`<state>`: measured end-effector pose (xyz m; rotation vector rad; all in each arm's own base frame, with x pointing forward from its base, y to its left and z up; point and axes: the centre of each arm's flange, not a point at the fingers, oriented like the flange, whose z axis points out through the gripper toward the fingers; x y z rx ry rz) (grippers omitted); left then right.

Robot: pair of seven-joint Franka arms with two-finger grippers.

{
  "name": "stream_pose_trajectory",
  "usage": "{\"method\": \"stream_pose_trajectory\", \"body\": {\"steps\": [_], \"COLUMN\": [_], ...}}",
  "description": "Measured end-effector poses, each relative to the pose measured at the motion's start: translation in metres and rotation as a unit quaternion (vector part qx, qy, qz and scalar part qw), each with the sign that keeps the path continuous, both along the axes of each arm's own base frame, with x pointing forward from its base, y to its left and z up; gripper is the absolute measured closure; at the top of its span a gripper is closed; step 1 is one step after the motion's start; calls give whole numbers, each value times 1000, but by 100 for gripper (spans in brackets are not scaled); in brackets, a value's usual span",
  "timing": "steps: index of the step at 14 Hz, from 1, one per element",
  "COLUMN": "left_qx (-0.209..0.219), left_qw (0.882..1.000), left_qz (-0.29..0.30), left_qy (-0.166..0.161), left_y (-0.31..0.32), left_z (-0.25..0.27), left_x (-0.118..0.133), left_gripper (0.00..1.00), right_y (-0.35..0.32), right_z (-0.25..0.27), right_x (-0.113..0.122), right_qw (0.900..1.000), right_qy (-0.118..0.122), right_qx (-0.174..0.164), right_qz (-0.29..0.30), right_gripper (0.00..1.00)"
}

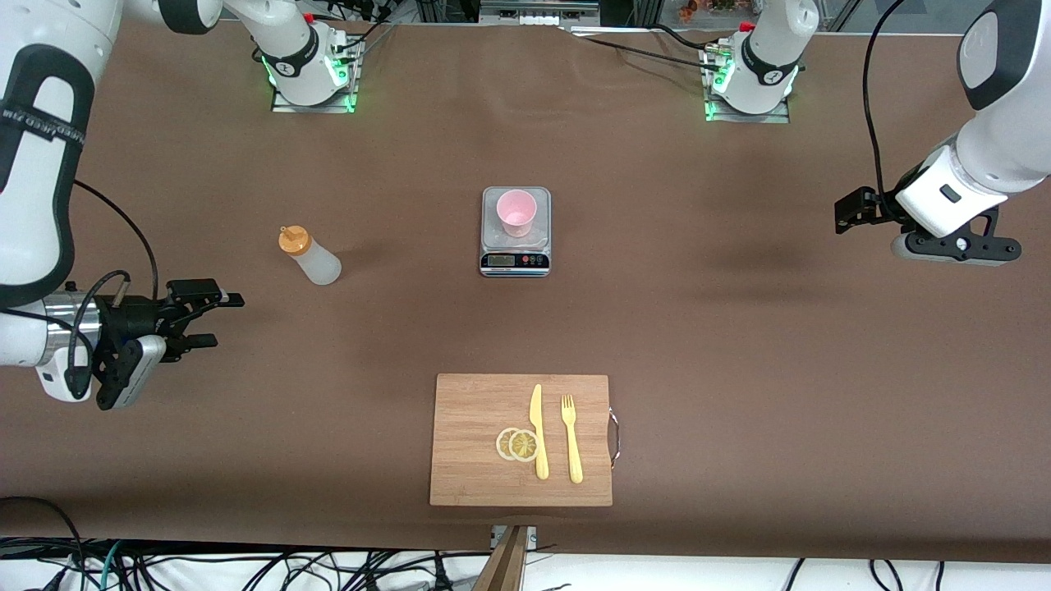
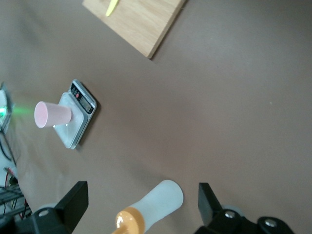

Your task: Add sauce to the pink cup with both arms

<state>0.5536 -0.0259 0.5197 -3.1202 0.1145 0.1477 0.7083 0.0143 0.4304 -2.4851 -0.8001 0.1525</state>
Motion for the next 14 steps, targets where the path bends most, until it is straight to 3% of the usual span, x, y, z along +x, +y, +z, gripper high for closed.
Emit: {"method": "stream_pose_trajectory", "body": {"steps": [3,6,10,14], "left_qx": [0,0,0,0], "left_qw": [1000,1000,1000,1000], "left_qz": [0,-1,-1,-1], "left_qy": [0,0,1,2], "left_y": [0,0,0,0], "left_z": [0,0,-1,-1], "left_x": [0,0,0,0], "left_gripper": [0,0,0,0], "right_y": [20,21,-1,-8], "right_z": [28,51,71,76], "right_x": [-9,-21,-42,-51], "right_qw": [996,987,969,963], "right_qy": [19,24,4,-23], "right_qx": [-70,-139,-240,-264], "right_qz": [-44,-70,-61,-59], "right_gripper": [0,0,0,0]}}
